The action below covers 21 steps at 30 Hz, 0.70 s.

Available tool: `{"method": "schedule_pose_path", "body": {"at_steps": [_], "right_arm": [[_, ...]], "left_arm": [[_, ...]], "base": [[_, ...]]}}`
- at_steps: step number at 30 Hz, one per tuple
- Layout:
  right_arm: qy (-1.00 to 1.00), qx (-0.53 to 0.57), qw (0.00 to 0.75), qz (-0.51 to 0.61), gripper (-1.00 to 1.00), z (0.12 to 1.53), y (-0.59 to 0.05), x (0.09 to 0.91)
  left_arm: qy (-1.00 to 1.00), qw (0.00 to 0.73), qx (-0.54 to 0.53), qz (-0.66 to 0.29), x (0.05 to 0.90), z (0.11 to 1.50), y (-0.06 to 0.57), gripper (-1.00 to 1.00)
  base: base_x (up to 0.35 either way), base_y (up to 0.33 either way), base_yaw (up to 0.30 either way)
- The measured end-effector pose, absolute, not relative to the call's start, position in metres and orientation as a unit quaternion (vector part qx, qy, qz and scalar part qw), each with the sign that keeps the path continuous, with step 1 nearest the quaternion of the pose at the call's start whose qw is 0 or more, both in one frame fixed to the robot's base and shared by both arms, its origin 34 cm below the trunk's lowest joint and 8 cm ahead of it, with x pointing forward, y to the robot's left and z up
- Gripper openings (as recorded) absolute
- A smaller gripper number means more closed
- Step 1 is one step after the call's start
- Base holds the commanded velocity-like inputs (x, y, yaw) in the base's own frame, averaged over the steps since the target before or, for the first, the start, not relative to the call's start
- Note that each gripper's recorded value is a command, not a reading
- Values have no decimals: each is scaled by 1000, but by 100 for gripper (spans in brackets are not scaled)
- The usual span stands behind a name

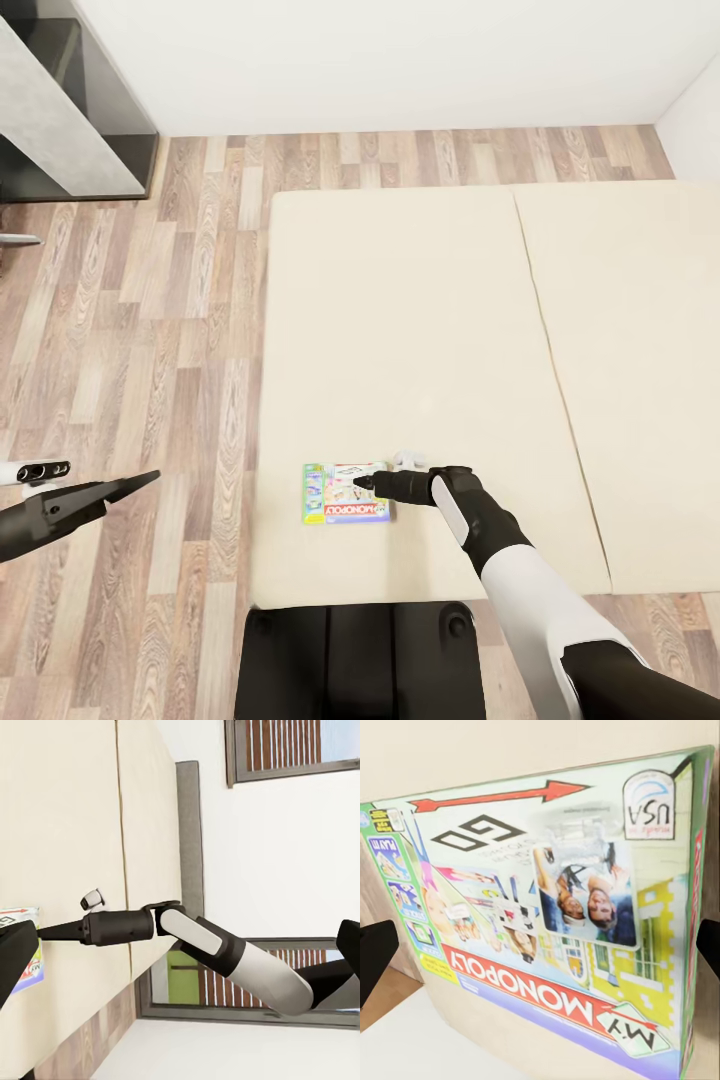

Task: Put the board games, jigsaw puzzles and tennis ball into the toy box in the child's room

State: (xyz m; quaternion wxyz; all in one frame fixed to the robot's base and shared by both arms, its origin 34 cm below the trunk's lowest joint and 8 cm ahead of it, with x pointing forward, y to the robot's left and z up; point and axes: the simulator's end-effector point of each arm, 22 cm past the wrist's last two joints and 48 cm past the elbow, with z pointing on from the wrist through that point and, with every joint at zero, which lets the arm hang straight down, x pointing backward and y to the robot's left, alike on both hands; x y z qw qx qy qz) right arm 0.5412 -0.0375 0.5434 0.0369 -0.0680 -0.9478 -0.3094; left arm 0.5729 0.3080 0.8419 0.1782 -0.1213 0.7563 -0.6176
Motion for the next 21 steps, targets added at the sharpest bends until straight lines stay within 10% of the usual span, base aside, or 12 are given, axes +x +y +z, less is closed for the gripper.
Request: {"method": "schedule_pose_path", "body": {"at_steps": [21], "right_arm": [[-948, -68, 38, -310, 100, 544, -37, 541]], "left_arm": [[756, 178, -121, -618, 573, 842, 308, 100]], "base": [[0, 77, 0]]}}
